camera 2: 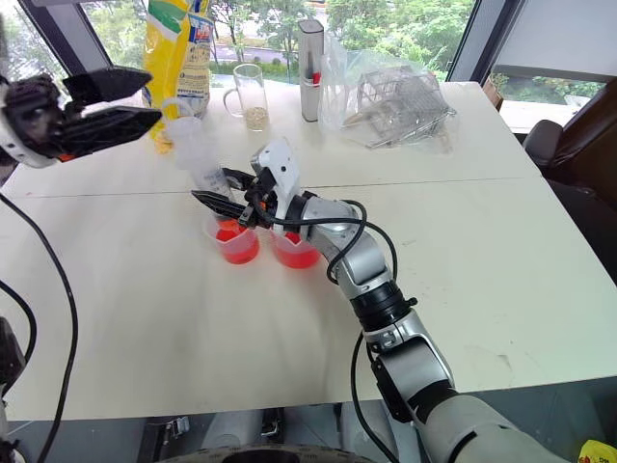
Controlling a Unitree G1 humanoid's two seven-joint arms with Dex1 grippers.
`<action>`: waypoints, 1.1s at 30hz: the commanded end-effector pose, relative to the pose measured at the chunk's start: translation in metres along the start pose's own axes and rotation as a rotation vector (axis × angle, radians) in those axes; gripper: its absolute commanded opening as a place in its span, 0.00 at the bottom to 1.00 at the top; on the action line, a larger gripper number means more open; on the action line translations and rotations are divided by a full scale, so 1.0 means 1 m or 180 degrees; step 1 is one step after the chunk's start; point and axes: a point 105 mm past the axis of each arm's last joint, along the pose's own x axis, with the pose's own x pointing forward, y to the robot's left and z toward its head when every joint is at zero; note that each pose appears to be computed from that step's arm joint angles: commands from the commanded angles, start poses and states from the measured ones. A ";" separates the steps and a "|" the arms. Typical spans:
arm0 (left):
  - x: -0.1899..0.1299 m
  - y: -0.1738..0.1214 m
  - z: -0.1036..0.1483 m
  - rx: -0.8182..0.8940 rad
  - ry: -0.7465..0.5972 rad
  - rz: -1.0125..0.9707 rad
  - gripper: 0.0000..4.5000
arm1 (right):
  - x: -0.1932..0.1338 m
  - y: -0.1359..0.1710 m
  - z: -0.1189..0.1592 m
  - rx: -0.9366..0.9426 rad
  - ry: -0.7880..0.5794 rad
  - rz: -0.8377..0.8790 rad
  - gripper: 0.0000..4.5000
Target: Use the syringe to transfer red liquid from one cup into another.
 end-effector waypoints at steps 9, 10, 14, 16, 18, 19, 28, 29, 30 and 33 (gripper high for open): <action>0.012 0.000 0.000 0.0097 -0.0029 -0.0074 0.87 | 0.005 0.006 0.013 -0.0139 -0.0142 0.0069 0.32; 0.012 -0.001 0.000 0.0093 -0.0033 -0.0075 0.79 | 0.005 0.007 0.013 -0.0141 -0.0142 0.0070 0.32; 0.011 -0.002 0.002 0.0085 -0.0049 -0.0094 0.35 | 0.005 0.007 0.013 -0.0145 -0.0140 0.0073 0.32; 0.011 -0.003 0.002 0.0082 -0.0037 -0.0116 0.12 | 0.005 0.007 0.013 -0.0143 -0.0138 0.0076 0.32; 0.011 -0.006 -0.001 0.0077 0.0013 -0.0162 0.00 | 0.005 0.006 0.013 -0.0144 -0.0135 0.0079 0.32; 0.011 -0.007 -0.003 0.0076 0.0044 -0.0182 0.00 | 0.005 0.006 0.013 -0.0145 -0.0135 0.0080 0.32; 0.010 -0.009 -0.024 0.0131 0.0325 -0.0222 0.00 | 0.007 0.004 0.025 -0.0165 -0.0215 0.0065 0.32; 0.010 -0.009 -0.026 0.0136 0.0346 -0.0222 0.00 | 0.007 0.003 0.028 -0.0170 -0.0239 0.0050 0.32; 0.010 -0.009 -0.028 0.0139 0.0366 -0.0221 0.00 | 0.008 0.001 0.032 -0.0177 -0.0265 0.0035 0.32; 0.010 -0.009 -0.032 0.0139 0.0405 -0.0228 0.00 | 0.008 -0.002 0.042 -0.0213 -0.0334 0.0002 0.32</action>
